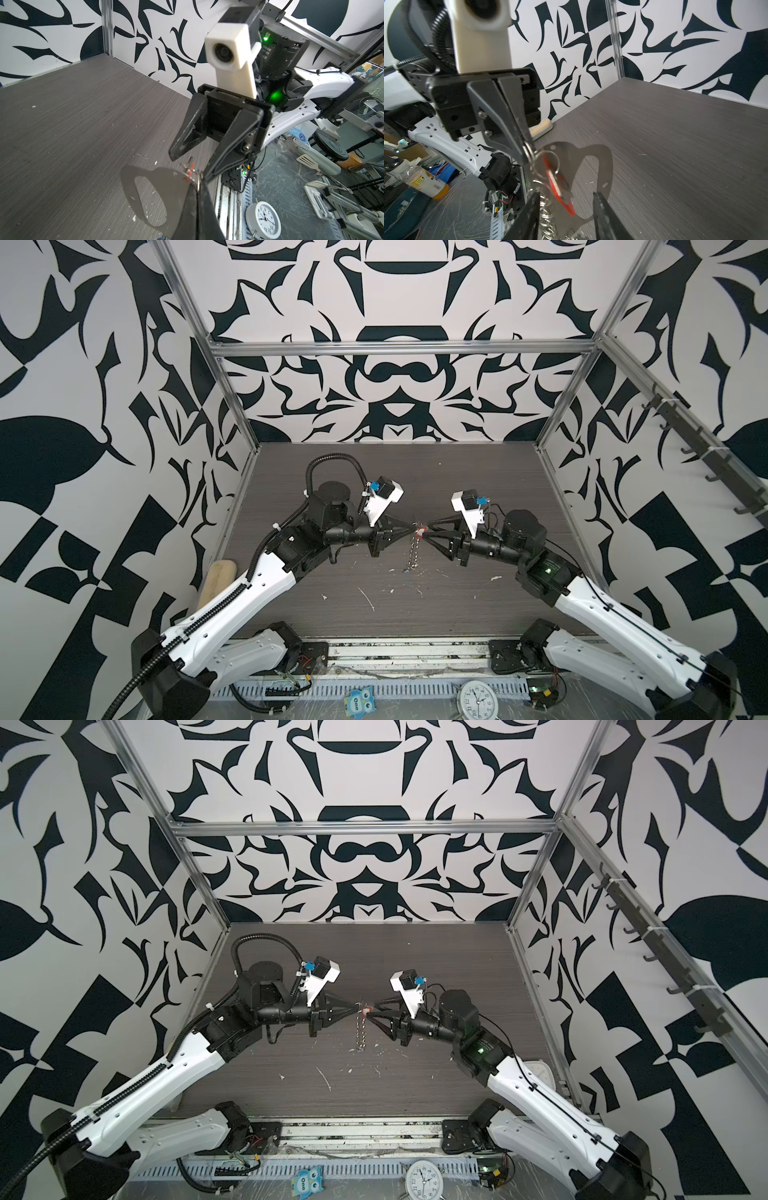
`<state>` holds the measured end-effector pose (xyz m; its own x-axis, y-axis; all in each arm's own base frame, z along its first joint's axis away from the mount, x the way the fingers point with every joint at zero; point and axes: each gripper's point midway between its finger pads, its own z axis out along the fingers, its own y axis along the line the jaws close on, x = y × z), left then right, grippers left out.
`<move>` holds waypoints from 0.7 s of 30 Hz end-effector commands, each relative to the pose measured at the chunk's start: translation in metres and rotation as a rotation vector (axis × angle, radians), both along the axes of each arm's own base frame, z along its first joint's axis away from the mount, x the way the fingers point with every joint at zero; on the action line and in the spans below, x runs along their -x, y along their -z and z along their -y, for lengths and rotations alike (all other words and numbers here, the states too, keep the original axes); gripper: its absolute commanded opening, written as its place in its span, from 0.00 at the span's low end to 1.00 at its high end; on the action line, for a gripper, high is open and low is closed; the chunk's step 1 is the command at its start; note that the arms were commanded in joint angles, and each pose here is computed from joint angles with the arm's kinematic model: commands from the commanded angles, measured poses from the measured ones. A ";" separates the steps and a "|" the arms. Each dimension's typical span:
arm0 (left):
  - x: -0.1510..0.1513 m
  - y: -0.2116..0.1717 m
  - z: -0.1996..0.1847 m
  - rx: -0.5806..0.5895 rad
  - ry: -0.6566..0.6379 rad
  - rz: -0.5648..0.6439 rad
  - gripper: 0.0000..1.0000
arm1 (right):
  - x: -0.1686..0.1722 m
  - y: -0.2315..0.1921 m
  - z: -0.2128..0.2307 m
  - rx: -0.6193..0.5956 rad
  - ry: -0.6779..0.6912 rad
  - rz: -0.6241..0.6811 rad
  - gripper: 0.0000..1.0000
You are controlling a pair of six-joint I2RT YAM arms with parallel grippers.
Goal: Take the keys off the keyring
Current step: 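Grasp a split ring with the right gripper beside the left gripper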
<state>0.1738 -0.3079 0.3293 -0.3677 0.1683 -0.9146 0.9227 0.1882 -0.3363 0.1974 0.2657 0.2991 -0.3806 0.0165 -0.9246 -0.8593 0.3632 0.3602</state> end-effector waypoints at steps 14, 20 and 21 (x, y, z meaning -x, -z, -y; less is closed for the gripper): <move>0.009 -0.031 -0.001 0.064 0.006 0.069 0.00 | -0.001 -0.025 -0.006 -0.044 0.001 0.063 0.08; 0.006 -0.032 -0.005 0.056 -0.032 0.078 0.00 | -0.002 -0.024 -0.004 0.048 0.000 0.025 0.00; 0.005 -0.032 -0.005 0.054 -0.036 0.078 0.00 | -0.001 -0.022 -0.005 0.071 -0.006 0.010 0.00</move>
<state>0.1739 -0.3069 0.3355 -0.3513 0.1505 -0.9241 0.9238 0.2164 -0.3160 0.1947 0.2738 0.3065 -0.3899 -0.0265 -0.9205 -0.8660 0.3505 0.3567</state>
